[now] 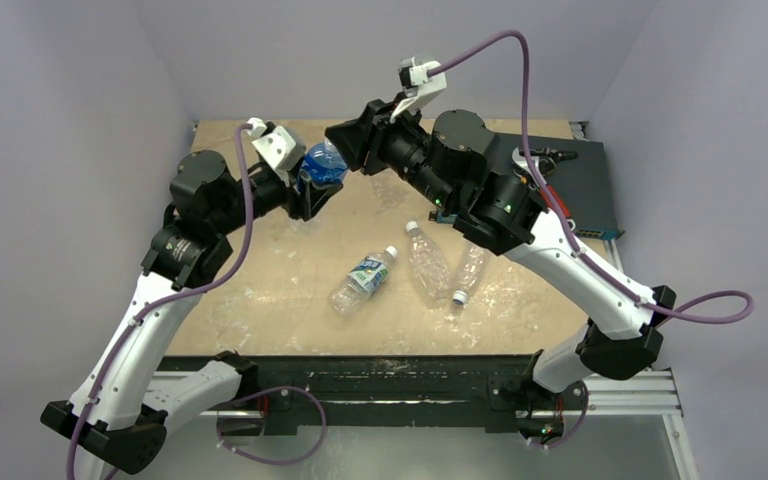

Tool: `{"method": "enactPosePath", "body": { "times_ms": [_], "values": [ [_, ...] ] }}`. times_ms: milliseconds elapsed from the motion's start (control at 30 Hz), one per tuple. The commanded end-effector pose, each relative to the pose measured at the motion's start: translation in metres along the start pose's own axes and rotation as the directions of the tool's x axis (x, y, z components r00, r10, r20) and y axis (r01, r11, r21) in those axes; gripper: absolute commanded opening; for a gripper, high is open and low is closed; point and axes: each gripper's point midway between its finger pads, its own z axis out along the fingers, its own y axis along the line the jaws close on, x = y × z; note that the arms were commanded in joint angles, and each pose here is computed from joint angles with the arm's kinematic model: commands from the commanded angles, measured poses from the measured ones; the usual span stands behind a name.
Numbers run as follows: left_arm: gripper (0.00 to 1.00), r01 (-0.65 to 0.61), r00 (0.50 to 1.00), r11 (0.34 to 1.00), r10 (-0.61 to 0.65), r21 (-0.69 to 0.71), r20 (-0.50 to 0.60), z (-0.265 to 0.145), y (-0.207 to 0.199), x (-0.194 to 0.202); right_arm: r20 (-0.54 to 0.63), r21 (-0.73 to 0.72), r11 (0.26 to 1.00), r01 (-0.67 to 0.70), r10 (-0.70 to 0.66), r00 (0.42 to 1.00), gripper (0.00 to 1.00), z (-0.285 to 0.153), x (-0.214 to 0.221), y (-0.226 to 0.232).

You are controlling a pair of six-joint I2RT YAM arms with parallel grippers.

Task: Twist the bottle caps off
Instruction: Unscrew the bottle cap from the plastic bottle.

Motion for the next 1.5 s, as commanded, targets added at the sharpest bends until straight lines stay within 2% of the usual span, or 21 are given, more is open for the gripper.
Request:
{"method": "enactPosePath", "body": {
  "times_ms": [0, 67, 133, 167, 300, 433, 700, 800, 900, 1100, 1300, 1400, 1467],
  "values": [
    [0.10, -0.030, 0.997, 1.000, 0.030, -0.006, 0.069, -0.004, -0.001, -0.022, 0.021, -0.043, 0.999, -0.021, 0.022, 1.000, 0.35, -0.001, -0.006, 0.011],
    [0.10, -0.029, 0.997, 1.000, 0.029, -0.003, 0.073, -0.004, -0.001, -0.023, 0.014, -0.044, 0.999, -0.019, 0.020, 1.000, 0.38, 0.001, -0.003, 0.011],
    [0.11, -0.028, 0.997, 1.000, 0.028, 0.000, 0.076, -0.004, -0.002, -0.025, 0.007, -0.042, 0.999, -0.018, 0.018, 1.000, 0.50, 0.002, -0.001, 0.010],
    [0.11, -0.027, 0.997, 1.000, 0.027, 0.001, 0.077, -0.004, -0.002, -0.025, 0.003, -0.041, 0.999, -0.018, 0.018, 1.000, 0.52, 0.002, 0.001, 0.010],
    [0.10, -0.024, 0.997, 1.000, 0.024, 0.005, 0.079, -0.004, -0.003, -0.025, 0.001, -0.037, 0.999, -0.025, 0.025, 1.000, 0.52, 0.003, 0.003, 0.008],
    [0.11, -0.023, 0.997, 1.000, 0.022, 0.006, 0.079, -0.004, -0.003, -0.025, 0.012, -0.047, 0.998, -0.031, 0.031, 0.999, 0.44, 0.002, 0.000, 0.010],
    [0.11, -0.018, 0.997, 0.999, 0.016, 0.031, 0.079, -0.004, -0.008, -0.024, 0.040, -0.062, 0.998, -0.028, 0.031, 0.999, 0.21, -0.006, -0.008, 0.011],
    [0.10, -0.015, 0.997, 0.995, 0.008, 0.094, 0.083, -0.005, -0.019, -0.025, 0.063, -0.125, 0.992, -0.010, 0.018, 0.998, 0.13, -0.014, -0.016, 0.018],
    [0.10, -0.009, 0.996, 0.980, -0.009, 0.197, 0.088, -0.008, -0.038, -0.027, 0.091, -0.225, 0.974, 0.005, 0.016, 0.996, 0.11, -0.024, -0.027, 0.023],
    [0.09, 0.018, 0.994, 0.928, -0.055, 0.373, 0.090, -0.019, -0.071, -0.032, 0.147, -0.486, 0.870, 0.084, -0.013, 0.989, 0.06, -0.056, -0.044, 0.041],
    [0.06, 0.047, 0.991, 0.885, -0.100, 0.463, 0.089, -0.024, -0.086, -0.039, 0.157, -0.647, 0.744, 0.167, -0.085, 0.984, 0.06, -0.081, -0.043, 0.067],
    [0.06, 0.084, 0.984, 0.814, -0.157, 0.574, 0.079, -0.033, -0.105, -0.047, 0.152, -0.718, 0.669, 0.193, -0.121, 0.981, 0.06, -0.094, -0.036, 0.073],
    [0.07, 0.115, 0.978, 0.739, -0.200, 0.664, 0.053, -0.043, -0.120, -0.054, 0.147, -0.758, 0.622, 0.196, -0.130, 0.981, 0.05, -0.102, -0.031, 0.072]
  ]
}}
